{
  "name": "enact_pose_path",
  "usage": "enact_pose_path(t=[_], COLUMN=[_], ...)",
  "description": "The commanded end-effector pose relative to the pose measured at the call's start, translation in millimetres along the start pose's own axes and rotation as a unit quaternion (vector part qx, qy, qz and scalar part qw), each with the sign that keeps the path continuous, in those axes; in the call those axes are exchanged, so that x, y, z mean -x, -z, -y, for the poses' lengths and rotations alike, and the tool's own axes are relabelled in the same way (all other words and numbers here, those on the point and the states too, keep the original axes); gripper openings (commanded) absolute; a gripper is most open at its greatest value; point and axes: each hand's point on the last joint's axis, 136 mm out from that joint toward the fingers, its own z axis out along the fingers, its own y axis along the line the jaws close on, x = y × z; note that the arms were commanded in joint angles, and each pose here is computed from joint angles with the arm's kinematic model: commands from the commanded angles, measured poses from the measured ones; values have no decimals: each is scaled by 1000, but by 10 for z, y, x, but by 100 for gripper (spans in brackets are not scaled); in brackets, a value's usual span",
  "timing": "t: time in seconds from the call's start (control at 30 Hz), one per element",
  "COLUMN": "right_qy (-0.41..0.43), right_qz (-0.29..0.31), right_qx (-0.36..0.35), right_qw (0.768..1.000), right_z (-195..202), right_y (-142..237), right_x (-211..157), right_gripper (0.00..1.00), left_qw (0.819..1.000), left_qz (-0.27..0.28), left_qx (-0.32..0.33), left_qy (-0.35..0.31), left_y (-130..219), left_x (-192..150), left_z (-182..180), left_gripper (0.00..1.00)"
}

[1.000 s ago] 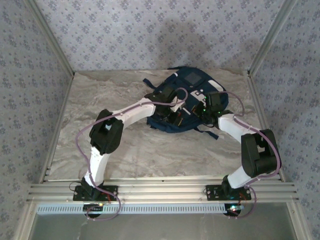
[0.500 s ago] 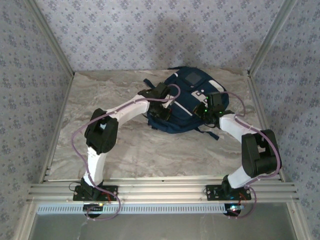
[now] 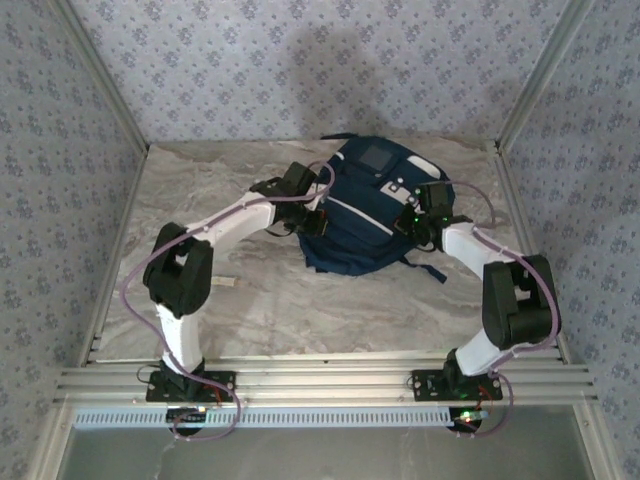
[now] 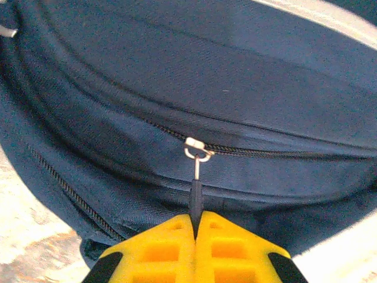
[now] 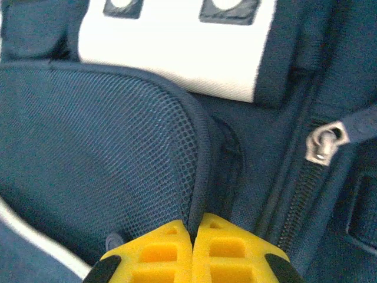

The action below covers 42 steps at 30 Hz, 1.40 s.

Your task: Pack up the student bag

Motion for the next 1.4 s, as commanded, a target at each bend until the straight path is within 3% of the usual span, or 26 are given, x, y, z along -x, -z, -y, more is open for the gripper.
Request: enact_pose_path(t=[0.0,0.17,0.27,0.43,0.67,0.9,1.0,1.07,1.1,1.17,1.2,1.37], right_qy=[24,35,33,-8,-77,-131,-140,-147,-147,-151,-153,-142], right_qz=[52,61,57,44,25,12,7,6,8,11,14,36], right_qx=[4,9,16,39,87,93,99,101,98,98,97,79], right_qw=[998,997,998,998,993,987,985,984,984,984,983,986], right_z=[-104,-213,-277,-358,-367,-244,-271,-270,-268,-248,-236,-160], right_y=[-5,-107,-34,308,581,405,227,113,77,10,7,128], right_x=[448,679,734,588,60,-169,-179,-153,-135,-107,-93,-54], right_gripper=[0,1,28,53,58,61,60,52,42,11,2,0], left_qw=[997,989,988,984,975,973,971,971,971,973,975,987], left_qz=[-19,-33,-31,-5,26,29,26,24,24,24,22,19], left_qx=[-77,-142,-151,-177,-222,-231,-237,-236,-236,-229,-223,-157], left_qy=[-1,1,-1,6,-2,-5,-9,-12,-12,-13,-13,-12], left_y=[221,184,129,31,-25,-46,-39,-34,-29,-24,-34,-156], left_x=[-239,-363,-292,-16,330,362,321,287,273,246,232,161], left_z=[510,900,1001,1159,1484,1566,1609,1613,1612,1577,1545,1243], left_gripper=[0,0,0,0,0,0,0,0,0,0,0,0])
